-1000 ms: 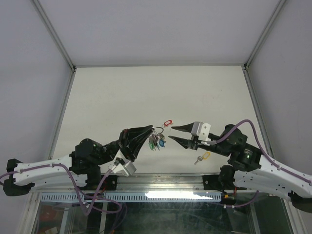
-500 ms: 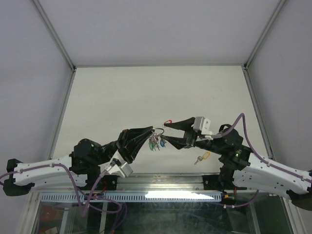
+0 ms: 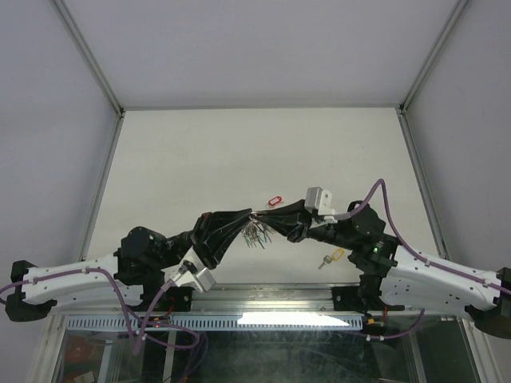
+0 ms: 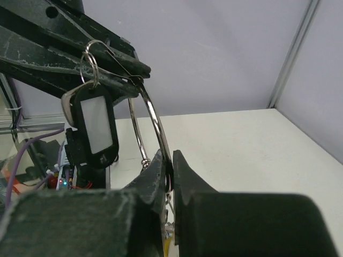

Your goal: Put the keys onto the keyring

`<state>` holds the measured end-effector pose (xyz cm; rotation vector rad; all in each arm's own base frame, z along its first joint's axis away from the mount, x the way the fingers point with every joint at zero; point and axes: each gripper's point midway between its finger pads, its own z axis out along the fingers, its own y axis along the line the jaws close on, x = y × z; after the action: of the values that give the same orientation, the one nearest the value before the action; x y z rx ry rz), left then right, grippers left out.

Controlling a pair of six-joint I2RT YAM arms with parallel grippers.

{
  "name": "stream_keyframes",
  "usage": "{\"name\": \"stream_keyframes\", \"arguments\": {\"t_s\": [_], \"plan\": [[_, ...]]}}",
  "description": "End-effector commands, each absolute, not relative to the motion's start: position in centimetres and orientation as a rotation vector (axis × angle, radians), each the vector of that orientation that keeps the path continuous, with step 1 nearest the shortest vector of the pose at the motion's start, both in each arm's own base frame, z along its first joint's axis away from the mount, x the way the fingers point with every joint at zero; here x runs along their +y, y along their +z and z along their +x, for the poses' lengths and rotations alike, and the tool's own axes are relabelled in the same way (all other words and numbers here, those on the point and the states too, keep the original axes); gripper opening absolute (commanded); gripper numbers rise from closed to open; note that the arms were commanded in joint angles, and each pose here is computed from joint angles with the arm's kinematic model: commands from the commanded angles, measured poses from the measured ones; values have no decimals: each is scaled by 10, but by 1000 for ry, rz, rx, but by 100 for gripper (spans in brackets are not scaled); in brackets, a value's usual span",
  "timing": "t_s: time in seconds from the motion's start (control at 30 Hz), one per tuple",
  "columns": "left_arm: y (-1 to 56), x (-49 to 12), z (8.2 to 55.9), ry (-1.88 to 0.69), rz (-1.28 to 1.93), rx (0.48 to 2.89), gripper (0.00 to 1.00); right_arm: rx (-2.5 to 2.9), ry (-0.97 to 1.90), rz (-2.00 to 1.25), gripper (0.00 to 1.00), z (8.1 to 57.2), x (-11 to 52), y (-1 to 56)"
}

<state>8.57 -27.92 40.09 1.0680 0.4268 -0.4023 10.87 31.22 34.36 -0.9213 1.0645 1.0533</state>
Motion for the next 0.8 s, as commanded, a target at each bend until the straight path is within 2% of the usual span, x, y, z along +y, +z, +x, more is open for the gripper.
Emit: {"name": "stream_keyframes", "arguments": {"t_s": [0.0, 0.13, 0.2, 0.27, 0.43, 0.77], "plan": [[449, -259, 75, -455, 926, 341, 0, 960, 1003, -884, 0, 110, 302, 387], [449, -248, 76, -469, 880, 358, 0, 1005, 833, -918, 0, 124, 284, 393], [449, -241, 76, -473, 858, 363, 8, 1025, 828, -933, 0, 121, 277, 397], [448, -238, 77, -472, 850, 370, 14, 1043, 688, -905, 0, 137, 262, 404], [441, -236, 79, -473, 856, 394, 22, 1043, 596, -916, 0, 142, 246, 419], [433, -237, 89, -455, 874, 465, 26, 1113, 527, -1109, 0, 136, 242, 416]]}}
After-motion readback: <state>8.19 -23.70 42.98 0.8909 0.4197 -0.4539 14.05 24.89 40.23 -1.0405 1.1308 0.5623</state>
